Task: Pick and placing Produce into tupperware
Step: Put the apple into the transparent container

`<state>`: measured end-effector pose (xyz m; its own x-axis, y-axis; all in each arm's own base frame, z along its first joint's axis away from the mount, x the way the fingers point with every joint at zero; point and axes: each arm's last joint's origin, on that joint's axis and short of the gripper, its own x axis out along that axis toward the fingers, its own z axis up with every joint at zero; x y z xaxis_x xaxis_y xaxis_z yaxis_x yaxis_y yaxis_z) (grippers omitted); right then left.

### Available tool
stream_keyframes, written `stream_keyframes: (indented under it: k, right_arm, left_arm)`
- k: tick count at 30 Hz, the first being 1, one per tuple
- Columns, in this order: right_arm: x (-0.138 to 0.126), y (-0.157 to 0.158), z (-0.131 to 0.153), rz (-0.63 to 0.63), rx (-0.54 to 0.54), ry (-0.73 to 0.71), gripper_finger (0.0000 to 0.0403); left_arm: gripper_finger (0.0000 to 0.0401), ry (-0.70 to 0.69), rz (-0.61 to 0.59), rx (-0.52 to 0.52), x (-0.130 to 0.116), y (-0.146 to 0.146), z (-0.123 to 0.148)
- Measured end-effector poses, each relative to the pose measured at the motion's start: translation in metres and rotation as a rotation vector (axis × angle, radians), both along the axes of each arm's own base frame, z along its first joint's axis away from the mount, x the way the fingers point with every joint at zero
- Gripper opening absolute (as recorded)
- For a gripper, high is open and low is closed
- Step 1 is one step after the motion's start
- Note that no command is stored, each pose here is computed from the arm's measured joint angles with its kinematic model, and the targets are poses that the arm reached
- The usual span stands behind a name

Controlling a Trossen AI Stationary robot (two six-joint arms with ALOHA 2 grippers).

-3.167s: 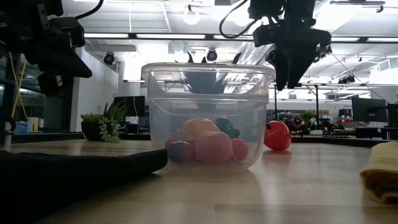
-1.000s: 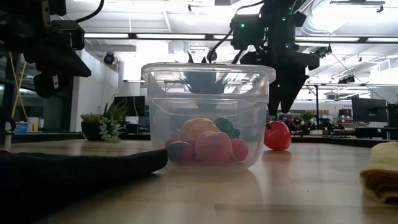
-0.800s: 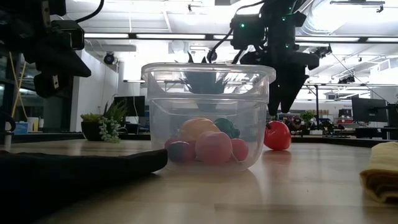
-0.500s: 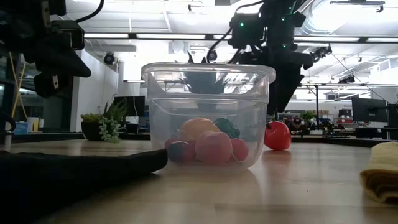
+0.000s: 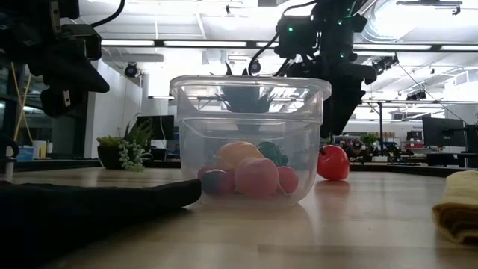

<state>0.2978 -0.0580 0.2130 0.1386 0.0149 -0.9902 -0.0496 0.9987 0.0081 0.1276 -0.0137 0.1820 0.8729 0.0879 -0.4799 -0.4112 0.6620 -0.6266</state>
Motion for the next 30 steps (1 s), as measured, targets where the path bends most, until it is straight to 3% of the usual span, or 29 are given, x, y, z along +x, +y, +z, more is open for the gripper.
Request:
stream_keyframes:
  k: [4,21,30]
  right_arm:
    - [-0.0004,-0.0018,0.0001,-0.024,-0.061,0.012,0.0246]
    - [0.0006,-0.0015,0.0002,-0.029,-0.049,0.000,0.0246]
    - [0.0003,0.0020,0.0002,0.104,0.046,-0.016,0.0246]
  left_arm:
    - [0.0001,0.000,0.000,0.000,0.0000,0.0000,0.0000]
    - [0.0001,0.000,0.000,0.000,0.0000,0.0000,0.0000]
    - [0.0001,0.000,0.000,0.000,0.0000,0.0000,0.0000]
